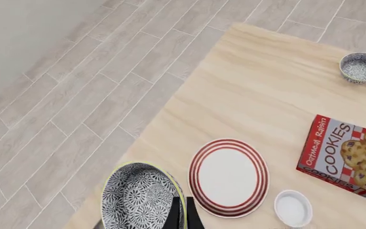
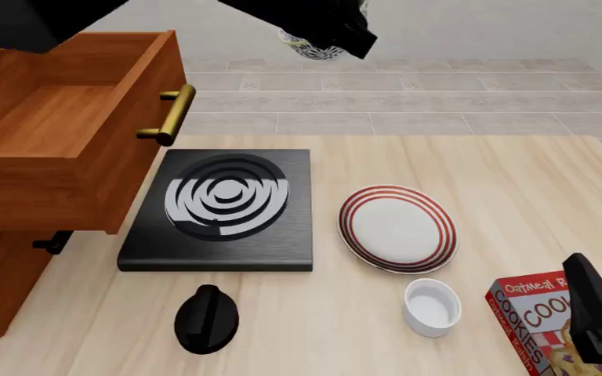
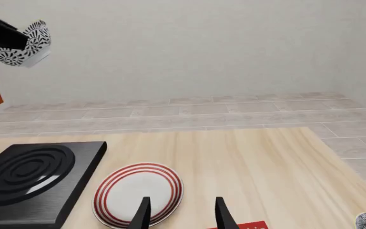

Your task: Pick the akita bowl in the top layer of the wooden cabinet and place it on the plate.

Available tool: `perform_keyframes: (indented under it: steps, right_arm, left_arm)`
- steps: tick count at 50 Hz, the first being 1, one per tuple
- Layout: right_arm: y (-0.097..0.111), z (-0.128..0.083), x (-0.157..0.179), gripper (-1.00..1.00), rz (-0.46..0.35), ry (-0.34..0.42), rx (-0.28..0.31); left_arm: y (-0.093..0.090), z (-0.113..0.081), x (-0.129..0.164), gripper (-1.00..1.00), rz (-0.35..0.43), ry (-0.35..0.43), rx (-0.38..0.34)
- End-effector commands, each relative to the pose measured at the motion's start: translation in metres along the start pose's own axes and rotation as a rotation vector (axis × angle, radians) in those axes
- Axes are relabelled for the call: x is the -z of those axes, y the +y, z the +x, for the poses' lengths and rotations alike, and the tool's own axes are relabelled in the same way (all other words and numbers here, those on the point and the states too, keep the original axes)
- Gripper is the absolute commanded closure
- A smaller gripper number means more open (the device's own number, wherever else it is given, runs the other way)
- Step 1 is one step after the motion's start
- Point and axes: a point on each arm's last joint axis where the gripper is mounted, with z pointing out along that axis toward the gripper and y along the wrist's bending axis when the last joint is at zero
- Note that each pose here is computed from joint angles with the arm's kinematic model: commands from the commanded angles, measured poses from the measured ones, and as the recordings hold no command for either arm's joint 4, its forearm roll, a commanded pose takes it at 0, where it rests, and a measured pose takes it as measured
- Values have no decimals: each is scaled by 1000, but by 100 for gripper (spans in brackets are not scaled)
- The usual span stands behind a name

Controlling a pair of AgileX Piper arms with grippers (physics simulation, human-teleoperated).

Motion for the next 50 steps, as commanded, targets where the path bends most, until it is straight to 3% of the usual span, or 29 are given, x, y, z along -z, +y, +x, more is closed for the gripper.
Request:
perform_keyframes:
  steps: [1,30,50]
  right_arm:
    - [0,0,0,-100,4,-1,-4]
    - [0,0,0,-100,3,-1,2]
    - [0,0,0,-100,-5,-1,12]
  left_arm:
    - [-20,0,-14,100,44,4,-38]
    - [-51,27,-65,100,111,79,-143]
    - [-76,33,-84,100,159,88,-189]
